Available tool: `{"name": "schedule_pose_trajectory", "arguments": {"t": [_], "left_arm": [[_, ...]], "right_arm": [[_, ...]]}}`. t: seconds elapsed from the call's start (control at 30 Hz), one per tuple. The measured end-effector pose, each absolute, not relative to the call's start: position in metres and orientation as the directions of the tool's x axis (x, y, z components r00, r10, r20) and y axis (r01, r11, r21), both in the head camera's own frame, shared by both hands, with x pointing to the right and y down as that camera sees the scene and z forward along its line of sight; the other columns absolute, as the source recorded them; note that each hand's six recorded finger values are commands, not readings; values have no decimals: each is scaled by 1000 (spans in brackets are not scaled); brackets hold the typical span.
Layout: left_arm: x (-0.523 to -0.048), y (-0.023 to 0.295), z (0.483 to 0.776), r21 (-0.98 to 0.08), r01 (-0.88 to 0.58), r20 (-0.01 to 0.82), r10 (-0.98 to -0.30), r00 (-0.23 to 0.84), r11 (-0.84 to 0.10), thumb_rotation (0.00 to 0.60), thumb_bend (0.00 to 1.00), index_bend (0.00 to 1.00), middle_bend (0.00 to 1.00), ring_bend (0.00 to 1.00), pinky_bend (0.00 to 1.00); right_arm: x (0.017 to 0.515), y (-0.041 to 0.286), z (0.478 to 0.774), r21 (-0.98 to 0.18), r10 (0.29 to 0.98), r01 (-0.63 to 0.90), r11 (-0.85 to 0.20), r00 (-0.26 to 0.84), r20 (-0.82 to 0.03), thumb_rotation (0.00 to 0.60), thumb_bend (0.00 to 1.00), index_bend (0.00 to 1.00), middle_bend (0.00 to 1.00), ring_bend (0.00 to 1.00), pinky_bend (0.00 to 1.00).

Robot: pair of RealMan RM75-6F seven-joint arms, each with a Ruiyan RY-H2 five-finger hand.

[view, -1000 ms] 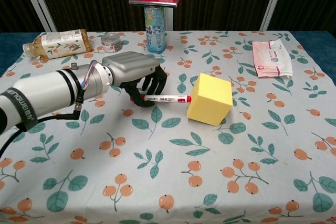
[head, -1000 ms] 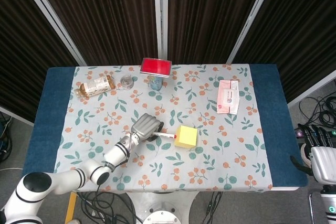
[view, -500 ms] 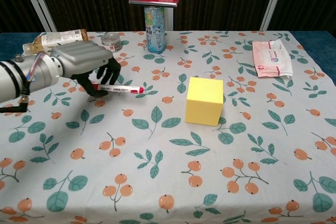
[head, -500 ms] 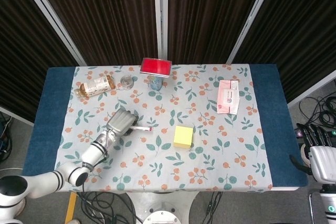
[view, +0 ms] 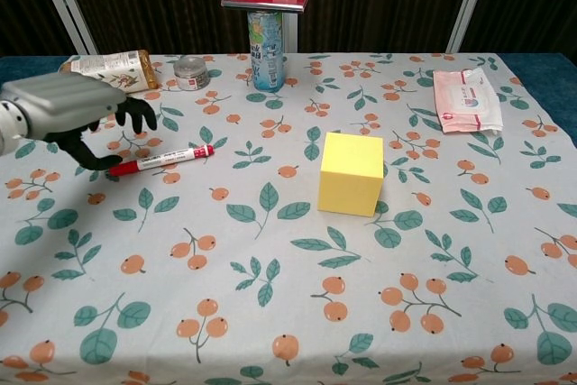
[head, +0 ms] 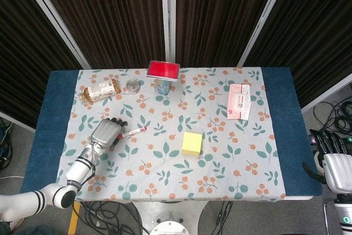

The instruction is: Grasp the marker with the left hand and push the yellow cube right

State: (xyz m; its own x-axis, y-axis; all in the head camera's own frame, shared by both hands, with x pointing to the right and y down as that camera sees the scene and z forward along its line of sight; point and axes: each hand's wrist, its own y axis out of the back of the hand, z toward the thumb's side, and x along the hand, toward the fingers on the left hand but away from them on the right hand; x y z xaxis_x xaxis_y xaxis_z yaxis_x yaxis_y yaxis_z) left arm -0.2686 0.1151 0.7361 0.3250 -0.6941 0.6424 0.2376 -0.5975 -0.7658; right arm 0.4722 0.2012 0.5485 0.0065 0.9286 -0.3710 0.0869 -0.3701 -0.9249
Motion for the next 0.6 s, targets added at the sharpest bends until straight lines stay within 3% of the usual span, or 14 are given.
{"name": "schedule_pose_trajectory", "arguments": {"t": [0.23,0.4,0.6], "left_arm": [[-323,106,696,-854,69,517,-826,222,-516,600,157,290,297,236,376],[-388,112,663,-910,25,414,-904,105,-414,600,129,290,245,181,322],[-438,143,636,-920,62,390,-921,23,-388,600,129,290,245,181,307]], "right_arm": [[475,200,548,-926,930,88,-367,-3,-368,600,172,0,116,0,5],[472,198,548,-926,930,91,-366,12,-367,600,172,0,67,0,0],[466,196,546,-930,936,104,-353,37,-351,600,176,0,40,0,0]]}}
